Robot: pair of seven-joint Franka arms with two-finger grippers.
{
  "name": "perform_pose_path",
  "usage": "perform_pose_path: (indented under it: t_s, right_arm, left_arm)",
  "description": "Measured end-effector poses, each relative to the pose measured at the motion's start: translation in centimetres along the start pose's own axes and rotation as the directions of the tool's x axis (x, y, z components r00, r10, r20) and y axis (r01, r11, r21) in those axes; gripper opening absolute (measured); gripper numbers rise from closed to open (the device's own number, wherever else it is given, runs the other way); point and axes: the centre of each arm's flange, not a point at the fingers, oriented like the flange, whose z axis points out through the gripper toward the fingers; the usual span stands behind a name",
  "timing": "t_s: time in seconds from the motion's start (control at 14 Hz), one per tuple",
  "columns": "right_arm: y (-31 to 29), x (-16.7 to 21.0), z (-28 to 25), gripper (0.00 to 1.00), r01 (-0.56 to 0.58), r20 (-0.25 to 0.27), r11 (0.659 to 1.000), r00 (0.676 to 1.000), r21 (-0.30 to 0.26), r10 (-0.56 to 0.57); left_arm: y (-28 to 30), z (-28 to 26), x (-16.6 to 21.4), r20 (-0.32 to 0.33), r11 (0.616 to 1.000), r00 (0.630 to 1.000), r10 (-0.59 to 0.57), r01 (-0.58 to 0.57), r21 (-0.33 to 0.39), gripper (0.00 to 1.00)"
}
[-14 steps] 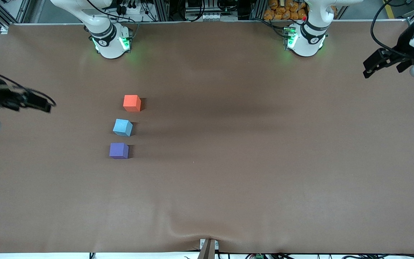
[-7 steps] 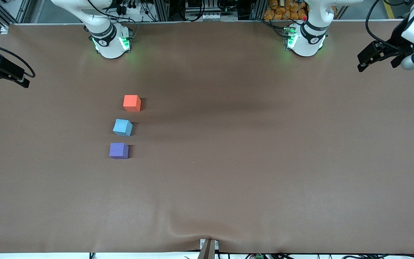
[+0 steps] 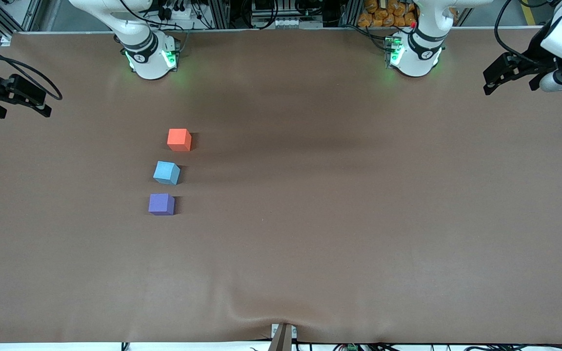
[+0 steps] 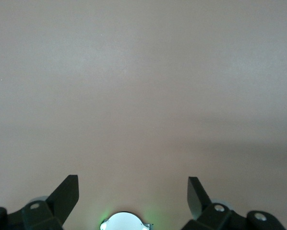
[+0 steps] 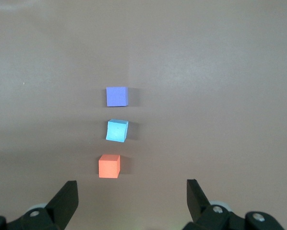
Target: Place blue block between orange and purple blocks
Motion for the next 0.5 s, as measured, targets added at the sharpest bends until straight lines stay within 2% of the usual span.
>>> perform_pose_path:
  t_s: [0.5]
  right_arm:
    - [0.92,-0.10,0.31,1.00,0.026,0.009,1.000,1.000,0.002,-0.026]
  left_arm:
    - [-0.58,-0.82,-0.44,0.016,0.995,0.995,0.097,-0.097,0.000,1.00]
